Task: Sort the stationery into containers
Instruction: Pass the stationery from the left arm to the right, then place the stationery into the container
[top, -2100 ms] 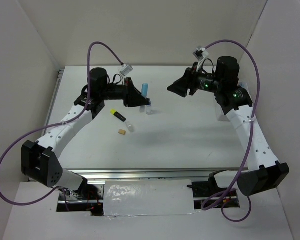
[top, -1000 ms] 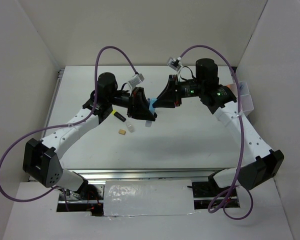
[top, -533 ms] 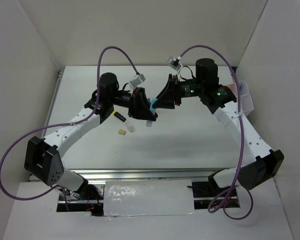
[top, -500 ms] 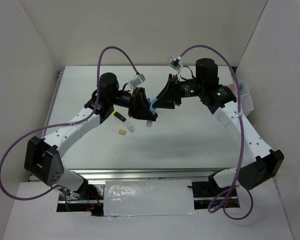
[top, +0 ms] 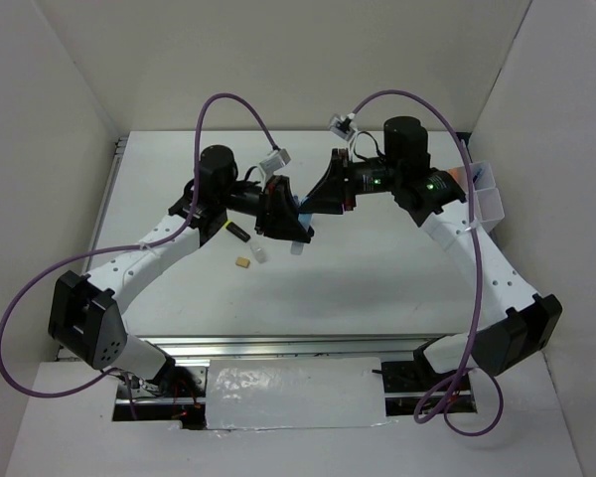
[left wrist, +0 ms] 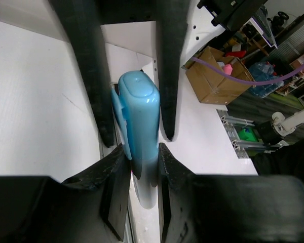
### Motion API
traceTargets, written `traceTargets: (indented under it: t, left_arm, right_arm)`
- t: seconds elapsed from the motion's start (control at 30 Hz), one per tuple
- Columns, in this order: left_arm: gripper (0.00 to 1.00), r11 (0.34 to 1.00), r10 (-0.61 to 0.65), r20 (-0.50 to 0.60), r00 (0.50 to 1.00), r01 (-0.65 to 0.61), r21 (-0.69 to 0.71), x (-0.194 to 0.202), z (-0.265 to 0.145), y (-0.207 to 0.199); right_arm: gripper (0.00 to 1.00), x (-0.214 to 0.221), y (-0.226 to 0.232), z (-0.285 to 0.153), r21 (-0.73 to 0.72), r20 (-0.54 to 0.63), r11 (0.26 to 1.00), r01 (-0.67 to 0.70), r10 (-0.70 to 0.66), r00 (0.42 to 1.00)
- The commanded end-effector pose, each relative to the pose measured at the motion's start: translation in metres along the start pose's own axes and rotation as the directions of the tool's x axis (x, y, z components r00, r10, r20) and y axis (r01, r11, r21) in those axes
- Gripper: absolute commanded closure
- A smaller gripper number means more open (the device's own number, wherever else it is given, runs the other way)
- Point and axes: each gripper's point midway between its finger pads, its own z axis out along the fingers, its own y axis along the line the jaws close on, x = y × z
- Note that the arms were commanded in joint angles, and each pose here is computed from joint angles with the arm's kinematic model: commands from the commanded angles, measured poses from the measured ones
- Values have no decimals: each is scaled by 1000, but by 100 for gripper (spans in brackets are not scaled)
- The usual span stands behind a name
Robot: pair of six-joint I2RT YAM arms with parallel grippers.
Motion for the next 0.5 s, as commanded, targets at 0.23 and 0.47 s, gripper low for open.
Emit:
traceTargets:
  t: [0.23,0.47]
  left_arm:
    - [1,997,-18,1,1000,18,-79,4,-6,15]
    - [1,897,74,191,979,18,-441,-51,-100,62]
  right_arm:
    - [100,-21,-5,-15,50,57,997,59,-62,997]
    - [100,1,-77,-95,384,56,922,42,-68,996]
